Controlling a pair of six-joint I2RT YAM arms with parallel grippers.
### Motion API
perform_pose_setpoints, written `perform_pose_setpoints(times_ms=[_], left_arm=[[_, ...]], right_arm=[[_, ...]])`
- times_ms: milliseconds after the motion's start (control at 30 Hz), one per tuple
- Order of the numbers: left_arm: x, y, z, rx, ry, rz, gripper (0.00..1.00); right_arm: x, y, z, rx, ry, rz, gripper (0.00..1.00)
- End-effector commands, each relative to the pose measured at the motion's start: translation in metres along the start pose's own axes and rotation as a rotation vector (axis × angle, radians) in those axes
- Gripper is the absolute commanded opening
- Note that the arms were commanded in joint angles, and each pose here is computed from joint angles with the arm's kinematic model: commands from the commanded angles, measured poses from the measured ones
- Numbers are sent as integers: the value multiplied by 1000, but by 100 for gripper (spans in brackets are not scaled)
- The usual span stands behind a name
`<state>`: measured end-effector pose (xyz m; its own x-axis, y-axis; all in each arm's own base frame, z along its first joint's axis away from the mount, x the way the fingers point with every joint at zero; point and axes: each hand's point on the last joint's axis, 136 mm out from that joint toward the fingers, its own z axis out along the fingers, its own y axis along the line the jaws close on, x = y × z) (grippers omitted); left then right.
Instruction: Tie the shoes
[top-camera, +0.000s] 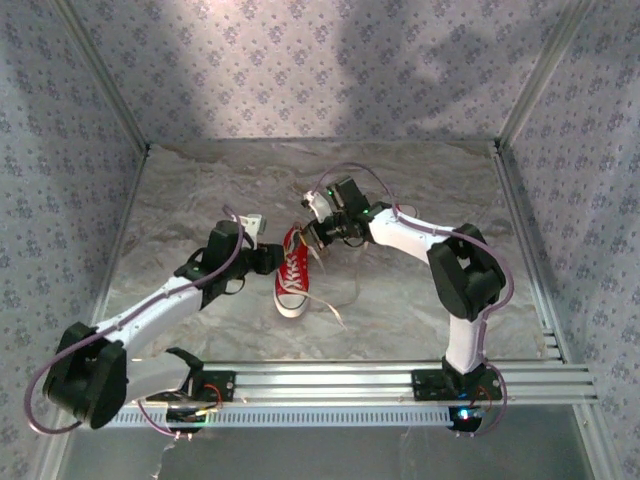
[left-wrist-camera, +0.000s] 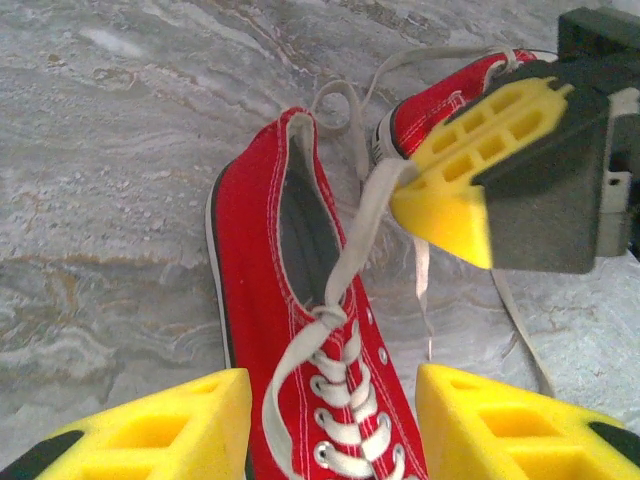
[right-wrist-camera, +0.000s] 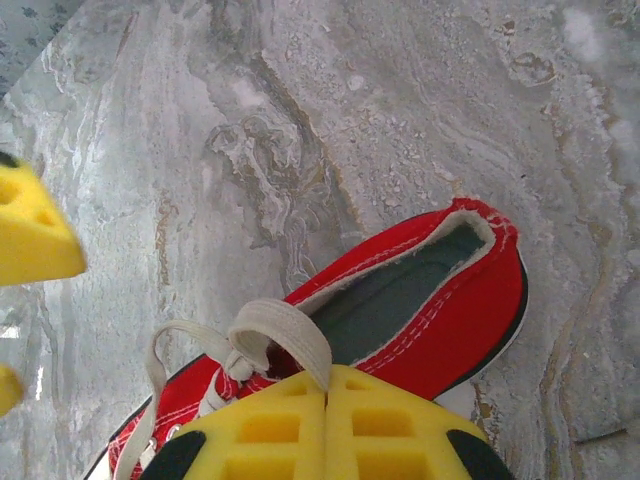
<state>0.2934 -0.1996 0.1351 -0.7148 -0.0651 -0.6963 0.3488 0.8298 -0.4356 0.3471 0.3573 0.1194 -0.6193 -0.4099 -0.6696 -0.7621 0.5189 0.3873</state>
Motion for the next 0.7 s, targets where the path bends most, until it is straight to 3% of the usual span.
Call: perform_pose_setpoints(times_ms=[0,233,667], left_arm=[[-30,-25,3,139,-72,75,47],[-35,-37,20,235,-24,140,47],[-36,-24,47,232,36,134,45]], right_arm=[[-1,9,-10,-18,0,-23,0],[-5,11,-12,-31,-3,-31,0],[-6,15,-12,-48,3,-33,0]])
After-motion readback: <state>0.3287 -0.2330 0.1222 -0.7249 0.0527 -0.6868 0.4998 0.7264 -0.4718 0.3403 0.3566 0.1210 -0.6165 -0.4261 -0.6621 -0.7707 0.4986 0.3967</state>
